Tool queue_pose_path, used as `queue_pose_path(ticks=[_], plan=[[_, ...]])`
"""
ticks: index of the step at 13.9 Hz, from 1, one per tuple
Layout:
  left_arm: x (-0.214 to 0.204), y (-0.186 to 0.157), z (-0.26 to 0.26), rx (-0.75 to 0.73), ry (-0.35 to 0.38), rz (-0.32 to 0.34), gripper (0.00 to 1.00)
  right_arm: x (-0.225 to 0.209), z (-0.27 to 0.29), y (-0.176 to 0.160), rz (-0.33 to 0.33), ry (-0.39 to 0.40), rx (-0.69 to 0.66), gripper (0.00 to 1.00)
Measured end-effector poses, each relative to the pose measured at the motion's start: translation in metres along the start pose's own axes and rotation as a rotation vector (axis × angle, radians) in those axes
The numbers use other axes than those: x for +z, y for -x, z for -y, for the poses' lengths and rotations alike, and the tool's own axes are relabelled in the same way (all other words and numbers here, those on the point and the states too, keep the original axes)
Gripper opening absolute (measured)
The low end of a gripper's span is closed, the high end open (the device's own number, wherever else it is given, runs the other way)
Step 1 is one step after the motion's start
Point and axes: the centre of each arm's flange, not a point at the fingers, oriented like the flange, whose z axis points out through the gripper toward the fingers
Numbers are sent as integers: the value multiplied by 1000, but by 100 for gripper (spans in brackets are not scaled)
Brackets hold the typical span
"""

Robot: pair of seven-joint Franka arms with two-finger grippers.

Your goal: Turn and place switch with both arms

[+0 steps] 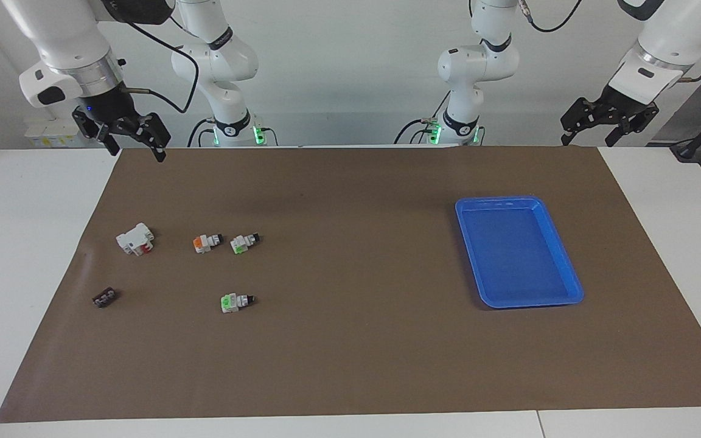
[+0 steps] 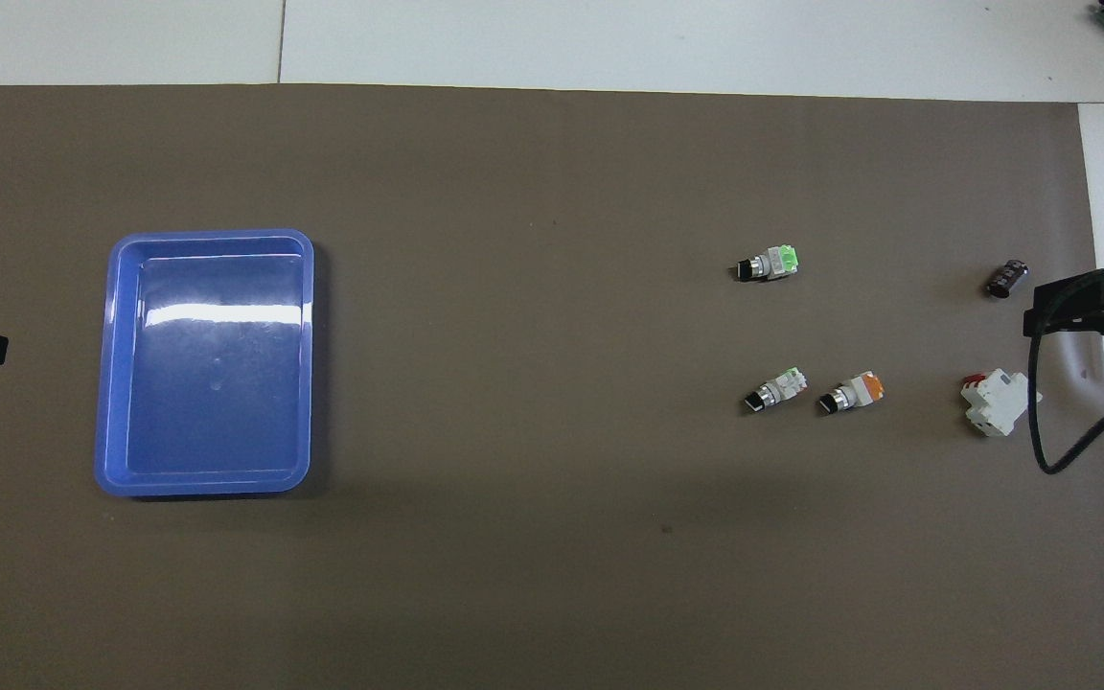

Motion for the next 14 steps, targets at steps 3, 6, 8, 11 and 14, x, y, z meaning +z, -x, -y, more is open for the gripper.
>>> queue_pose_path(ticks=[3,6,8,11,14], plan=[[0,0,0,0,0,0,100,0,0,0,1,0,0,100],[0,0,0,0,0,0,100,0,0,0,1,0,0,100],[0,0,0,0,0,0,100,1,0,0,2,0,0,100],[0,0,0,0,0,0,100,4,1,0,8,1,-38,100],[0,0,0,0,0,0,100,8,1,1,17,2,-158,100]])
